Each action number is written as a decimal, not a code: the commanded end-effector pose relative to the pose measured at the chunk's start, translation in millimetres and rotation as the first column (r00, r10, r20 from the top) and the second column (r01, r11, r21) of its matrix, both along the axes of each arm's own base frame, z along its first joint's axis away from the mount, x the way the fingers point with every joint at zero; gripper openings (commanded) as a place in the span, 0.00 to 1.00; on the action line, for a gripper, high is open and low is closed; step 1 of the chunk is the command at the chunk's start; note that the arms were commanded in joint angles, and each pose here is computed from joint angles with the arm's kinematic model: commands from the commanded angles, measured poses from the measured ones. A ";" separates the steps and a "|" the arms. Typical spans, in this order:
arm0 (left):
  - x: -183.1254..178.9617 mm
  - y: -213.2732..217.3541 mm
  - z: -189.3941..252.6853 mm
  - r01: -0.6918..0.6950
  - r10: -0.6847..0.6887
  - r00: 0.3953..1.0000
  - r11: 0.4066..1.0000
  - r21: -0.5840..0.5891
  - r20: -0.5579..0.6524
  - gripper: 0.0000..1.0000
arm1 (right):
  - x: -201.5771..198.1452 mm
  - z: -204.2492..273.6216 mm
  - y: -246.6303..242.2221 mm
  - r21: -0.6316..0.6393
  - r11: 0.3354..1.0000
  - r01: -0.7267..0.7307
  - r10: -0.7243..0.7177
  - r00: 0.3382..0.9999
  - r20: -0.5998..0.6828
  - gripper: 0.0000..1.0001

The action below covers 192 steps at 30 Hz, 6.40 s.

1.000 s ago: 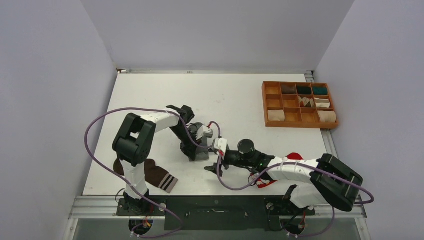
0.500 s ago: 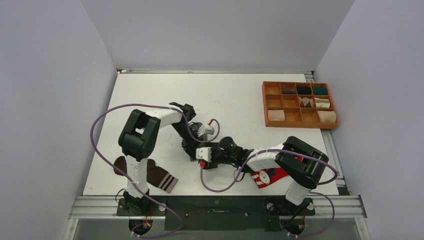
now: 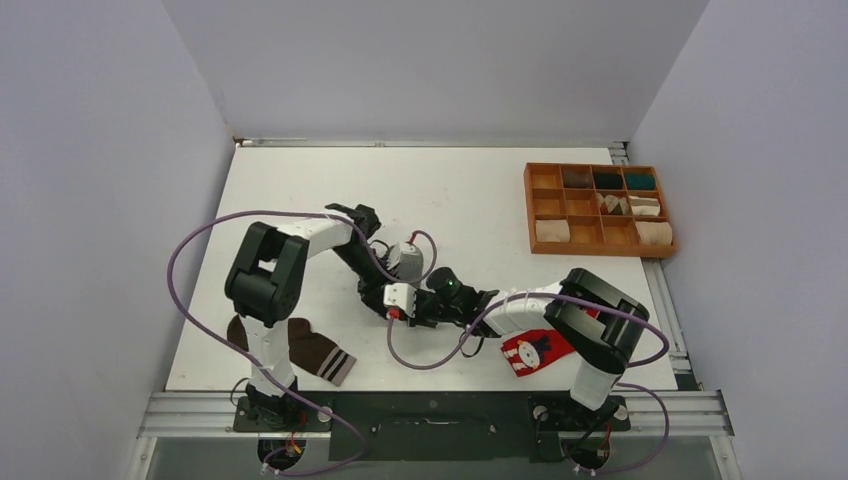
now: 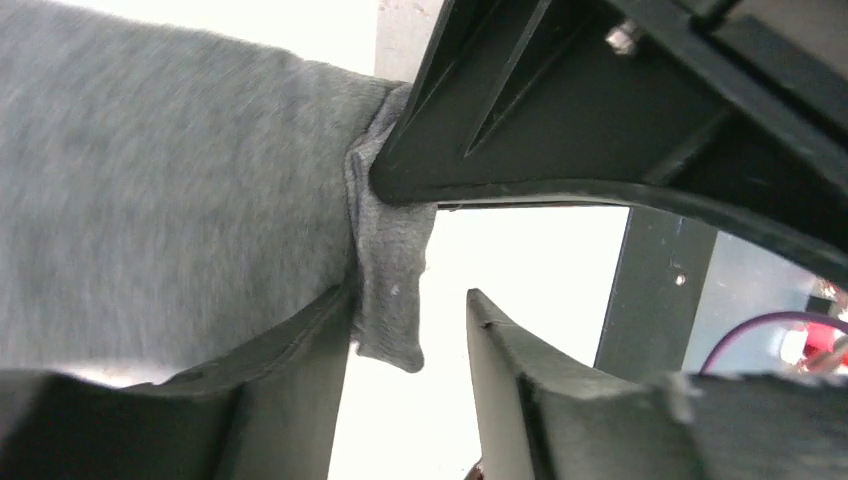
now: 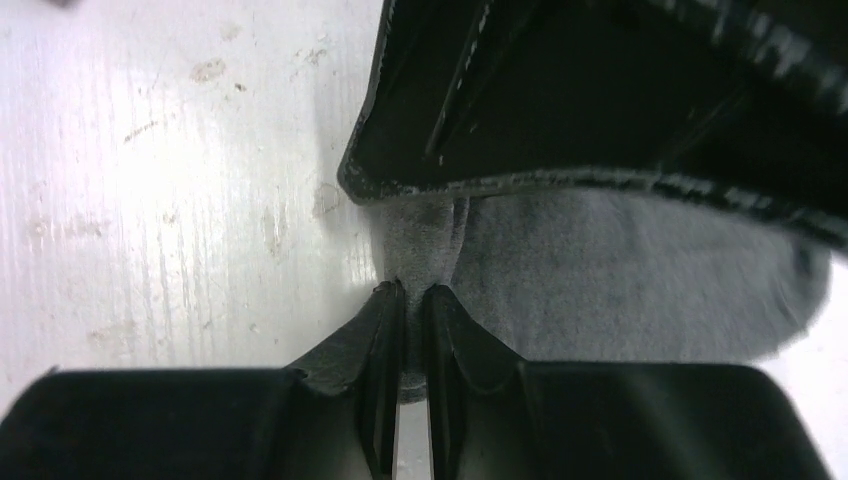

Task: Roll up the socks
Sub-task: Roll the sock at the center of the board.

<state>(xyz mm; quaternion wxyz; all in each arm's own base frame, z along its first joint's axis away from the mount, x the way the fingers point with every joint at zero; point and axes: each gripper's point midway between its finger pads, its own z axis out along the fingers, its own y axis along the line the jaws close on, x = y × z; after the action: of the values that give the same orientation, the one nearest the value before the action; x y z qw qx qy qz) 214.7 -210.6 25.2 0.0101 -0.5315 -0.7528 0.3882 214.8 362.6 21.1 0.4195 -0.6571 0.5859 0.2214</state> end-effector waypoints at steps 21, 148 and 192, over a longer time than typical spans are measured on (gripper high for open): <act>47.5 12.9 48.0 0.208 -0.093 0.655 0.976 -0.061 0.749 0.54 | -10.7 -45.8 -19.6 -0.209 0.924 0.321 -0.290 0.229 -0.929 0.05; 7.8 -5.1 -8.8 0.253 -0.283 0.758 0.958 0.135 0.588 0.00 | 21.5 -34.9 -24.3 -0.115 0.883 0.454 -0.251 0.251 -0.935 0.17; 3.0 4.2 -12.9 0.023 -0.015 0.985 0.999 0.046 -0.170 0.21 | 7.4 -4.0 -0.8 0.034 0.999 0.013 -0.012 0.999 -0.029 0.16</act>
<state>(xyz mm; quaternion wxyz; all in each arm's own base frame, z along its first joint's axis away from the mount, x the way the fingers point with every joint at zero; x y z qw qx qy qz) 208.8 -211.7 19.5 0.1079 -0.4668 -0.7629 0.4341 222.9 360.4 18.9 0.4423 -0.6512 0.5699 0.2355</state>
